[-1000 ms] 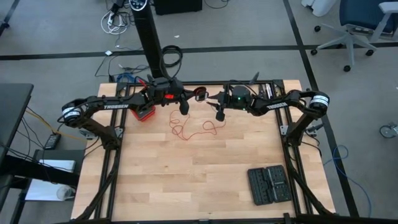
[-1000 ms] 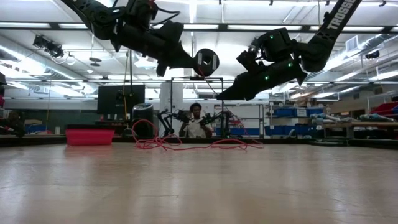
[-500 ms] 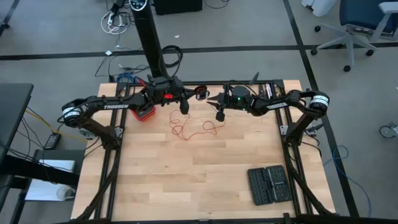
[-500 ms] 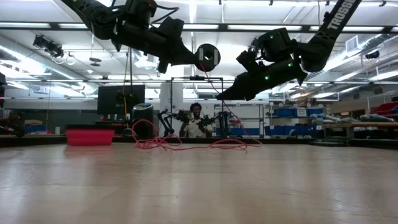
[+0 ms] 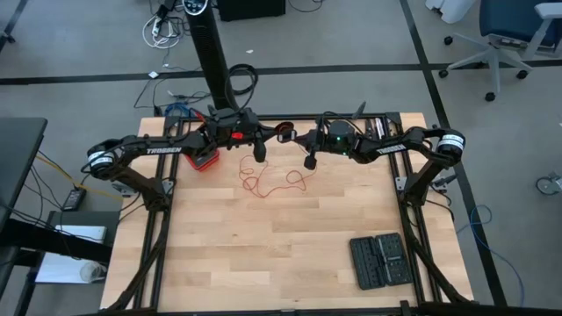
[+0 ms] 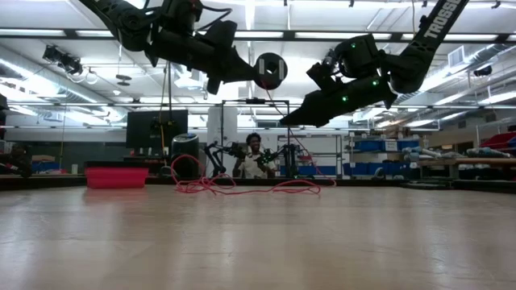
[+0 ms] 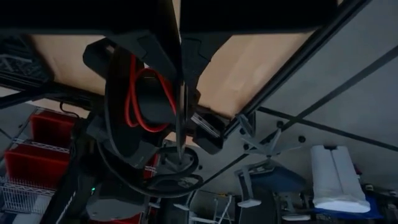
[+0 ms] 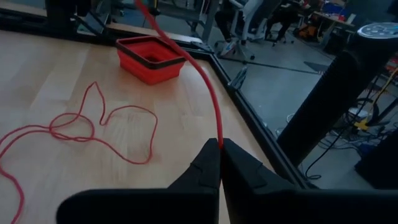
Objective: Coil cords
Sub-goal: Coil the wire to the spool
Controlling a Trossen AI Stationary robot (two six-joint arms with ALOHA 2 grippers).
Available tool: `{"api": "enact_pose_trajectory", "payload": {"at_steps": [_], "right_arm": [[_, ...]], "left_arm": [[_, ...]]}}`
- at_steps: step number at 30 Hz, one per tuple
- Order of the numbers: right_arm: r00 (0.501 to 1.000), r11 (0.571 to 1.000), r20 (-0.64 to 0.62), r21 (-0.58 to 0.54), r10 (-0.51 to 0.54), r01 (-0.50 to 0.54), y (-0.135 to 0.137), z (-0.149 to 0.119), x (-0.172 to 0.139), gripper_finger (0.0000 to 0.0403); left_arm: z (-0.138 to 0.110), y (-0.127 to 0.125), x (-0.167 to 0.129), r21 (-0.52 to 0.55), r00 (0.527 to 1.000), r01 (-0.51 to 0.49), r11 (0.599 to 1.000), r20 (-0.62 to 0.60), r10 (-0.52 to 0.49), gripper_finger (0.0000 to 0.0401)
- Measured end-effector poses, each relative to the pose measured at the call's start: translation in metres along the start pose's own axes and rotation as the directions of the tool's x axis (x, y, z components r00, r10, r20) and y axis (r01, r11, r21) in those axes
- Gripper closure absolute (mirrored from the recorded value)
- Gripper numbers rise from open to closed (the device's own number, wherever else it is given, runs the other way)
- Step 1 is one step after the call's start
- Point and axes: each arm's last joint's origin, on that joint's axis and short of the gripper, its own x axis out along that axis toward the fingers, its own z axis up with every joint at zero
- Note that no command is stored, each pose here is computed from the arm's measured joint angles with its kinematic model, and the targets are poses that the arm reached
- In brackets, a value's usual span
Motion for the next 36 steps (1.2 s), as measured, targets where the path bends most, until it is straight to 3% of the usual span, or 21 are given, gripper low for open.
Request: {"api": "enact_pose_trajectory", "payload": {"at_steps": [12,16,18,25,32,36], "right_arm": [[0.999,1.0,-0.052,-0.017,0.012,-0.012,-0.003,-0.007,-0.001,0.0401],[0.993,0.993,-0.001,-0.022,0.117,-0.117,-0.001,-0.004,-0.001,0.0402],[0.994,0.994,-0.009,-0.017,0.112,-0.112,-0.001,-0.005,-0.001,0.0402],[0.994,0.995,-0.086,0.067,-0.062,0.068,-0.004,-0.008,-0.001,0.0402],[0.986,0.991,-0.104,-0.042,-0.132,0.128,0.007,-0.004,0.0,0.0403],[0.96,0.959,-0.094,-0.132,-0.263,0.25,0.011,0.002,0.0,0.0403]], "left_arm": [[-0.004,0.001,0.002,-0.002,1.0,-0.004,1.0,-0.022,0.004,0.04],[-0.005,0.0,0.003,-0.021,1.0,-0.005,1.0,-0.021,0.005,0.04],[-0.005,-0.001,0.004,-0.035,1.0,-0.003,0.999,-0.025,0.002,0.04],[-0.016,-0.004,0.004,-0.041,0.991,-0.001,0.999,-0.135,-0.004,0.04],[-0.025,-0.003,0.002,-0.011,0.975,-0.041,0.999,-0.22,0.037,0.04],[-0.031,-0.001,0.0,0.016,0.956,-0.094,0.995,-0.279,0.095,0.04]]}}
